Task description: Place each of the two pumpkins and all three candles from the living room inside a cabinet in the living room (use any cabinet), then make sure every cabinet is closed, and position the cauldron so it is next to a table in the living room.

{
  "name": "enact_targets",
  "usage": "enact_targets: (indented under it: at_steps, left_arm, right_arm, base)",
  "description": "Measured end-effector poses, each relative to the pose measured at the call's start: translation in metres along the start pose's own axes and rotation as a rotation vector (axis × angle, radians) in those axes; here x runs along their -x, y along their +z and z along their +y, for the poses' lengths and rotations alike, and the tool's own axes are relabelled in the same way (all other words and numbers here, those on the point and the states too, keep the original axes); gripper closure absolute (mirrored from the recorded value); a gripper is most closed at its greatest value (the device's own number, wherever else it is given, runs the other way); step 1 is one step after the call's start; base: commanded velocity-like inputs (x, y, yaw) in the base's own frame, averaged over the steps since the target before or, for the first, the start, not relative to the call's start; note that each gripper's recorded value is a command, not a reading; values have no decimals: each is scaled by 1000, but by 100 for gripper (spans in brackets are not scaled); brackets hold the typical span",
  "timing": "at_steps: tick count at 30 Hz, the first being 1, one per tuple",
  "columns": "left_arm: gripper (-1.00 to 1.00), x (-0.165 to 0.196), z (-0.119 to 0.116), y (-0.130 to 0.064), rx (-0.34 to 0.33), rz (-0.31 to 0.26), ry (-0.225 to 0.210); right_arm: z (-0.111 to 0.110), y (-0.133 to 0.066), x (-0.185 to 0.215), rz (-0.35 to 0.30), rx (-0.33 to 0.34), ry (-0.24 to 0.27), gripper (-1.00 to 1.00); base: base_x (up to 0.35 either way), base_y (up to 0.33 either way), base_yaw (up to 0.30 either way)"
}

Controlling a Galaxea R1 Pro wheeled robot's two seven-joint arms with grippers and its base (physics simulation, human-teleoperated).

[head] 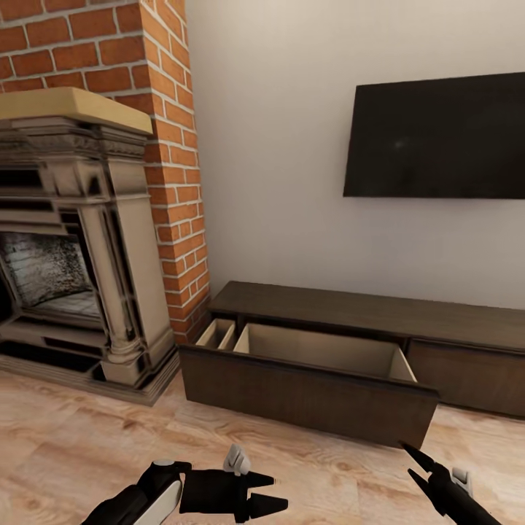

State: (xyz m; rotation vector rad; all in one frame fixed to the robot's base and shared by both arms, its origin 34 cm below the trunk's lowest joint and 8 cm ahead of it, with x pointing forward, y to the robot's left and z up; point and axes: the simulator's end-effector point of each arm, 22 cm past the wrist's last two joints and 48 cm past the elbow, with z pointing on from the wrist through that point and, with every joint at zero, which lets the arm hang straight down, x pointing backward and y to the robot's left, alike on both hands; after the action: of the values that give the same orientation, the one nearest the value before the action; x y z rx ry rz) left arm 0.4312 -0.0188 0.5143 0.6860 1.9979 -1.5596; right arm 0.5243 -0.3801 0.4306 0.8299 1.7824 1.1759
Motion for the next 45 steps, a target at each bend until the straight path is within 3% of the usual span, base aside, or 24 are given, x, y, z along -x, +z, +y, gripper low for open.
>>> enact_targets:
  at_steps: [6, 11, 17, 45]
  left_arm:
    - [-100, 1, -7, 0, -26, 3, -11]
    - [-100, 2, -17, -3, -46, 45, -64]
    - [-100, 9, -26, -6, -52, 63, -89]
    - [-100, 57, -60, -18, -52, 79, -96]
  right_arm:
    - [0, 0, 0, 0, 0, 0, -100]
    - [11, 1, 4, 0, 2, 0, -100]
    - [24, 1, 9, 0, 2, 0, -100]
    - [82, 0, 33, -2, 1, -2, -100]
  base:
    - [-1, 0, 291]
    - [0, 0, 285]
    - [0, 0, 141]
    - [-19, 0, 6]
